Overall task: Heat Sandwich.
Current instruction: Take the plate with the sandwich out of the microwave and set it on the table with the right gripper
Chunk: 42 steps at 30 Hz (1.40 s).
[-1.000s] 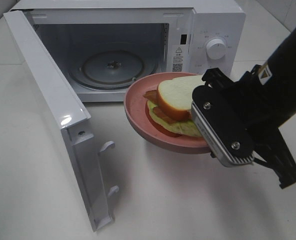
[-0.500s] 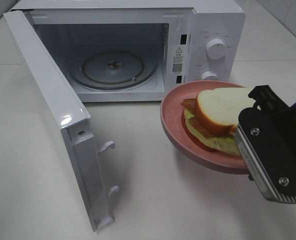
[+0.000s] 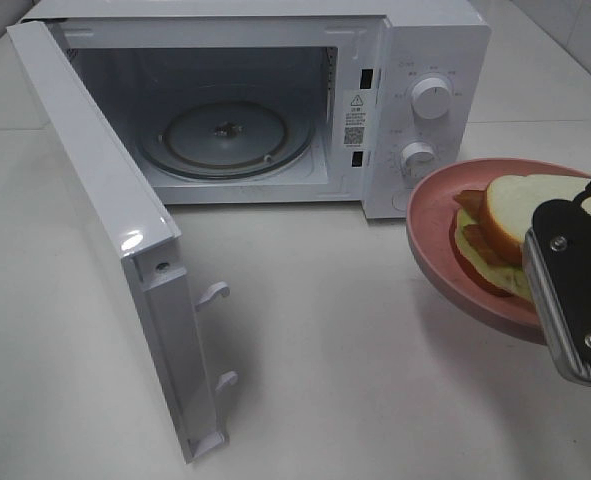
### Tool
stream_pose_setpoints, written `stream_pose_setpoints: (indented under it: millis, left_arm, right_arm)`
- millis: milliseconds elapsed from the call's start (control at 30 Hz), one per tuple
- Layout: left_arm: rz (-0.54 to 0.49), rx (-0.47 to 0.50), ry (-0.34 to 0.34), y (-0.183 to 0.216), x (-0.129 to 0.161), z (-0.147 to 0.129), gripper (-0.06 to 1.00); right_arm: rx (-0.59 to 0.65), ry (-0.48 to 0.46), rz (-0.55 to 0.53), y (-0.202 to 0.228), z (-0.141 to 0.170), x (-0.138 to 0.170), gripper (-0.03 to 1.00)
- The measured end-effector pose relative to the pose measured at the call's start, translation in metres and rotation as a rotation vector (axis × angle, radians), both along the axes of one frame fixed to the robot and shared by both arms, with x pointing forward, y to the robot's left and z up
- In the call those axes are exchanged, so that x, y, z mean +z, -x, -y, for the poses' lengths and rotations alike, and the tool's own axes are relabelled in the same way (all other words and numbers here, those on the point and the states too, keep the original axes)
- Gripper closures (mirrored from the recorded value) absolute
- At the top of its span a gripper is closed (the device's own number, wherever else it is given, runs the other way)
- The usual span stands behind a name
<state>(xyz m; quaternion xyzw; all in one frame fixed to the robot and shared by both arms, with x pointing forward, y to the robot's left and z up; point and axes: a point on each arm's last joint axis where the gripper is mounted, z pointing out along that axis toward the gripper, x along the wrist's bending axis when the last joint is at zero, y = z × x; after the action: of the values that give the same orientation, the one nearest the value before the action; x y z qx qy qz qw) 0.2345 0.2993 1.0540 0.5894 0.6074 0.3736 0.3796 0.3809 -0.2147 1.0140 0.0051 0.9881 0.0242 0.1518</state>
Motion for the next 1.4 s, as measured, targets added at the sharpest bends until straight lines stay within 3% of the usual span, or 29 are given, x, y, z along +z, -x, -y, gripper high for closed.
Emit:
stream_pose_setpoints:
  millis: [200,1000,1400]
  left_arm:
    - [0.0,0.0,0.0,0.0,0.0,0.0,-0.05]
    - [0.0,0.0,0.0,0.0,0.0,0.0,-0.05]
    - [0.0,0.0,0.0,0.0,0.0,0.0,-0.05]
  right_arm:
    - [-0.183,-0.042,-0.004,0.0,0.001,0.0,0.93]
    - [-0.785,0.022,0.008,-0.004,0.016,-0.008,0.93]
    - [-0.881,0.02,-0.008,-0.026,0.007,-0.033,0.93]
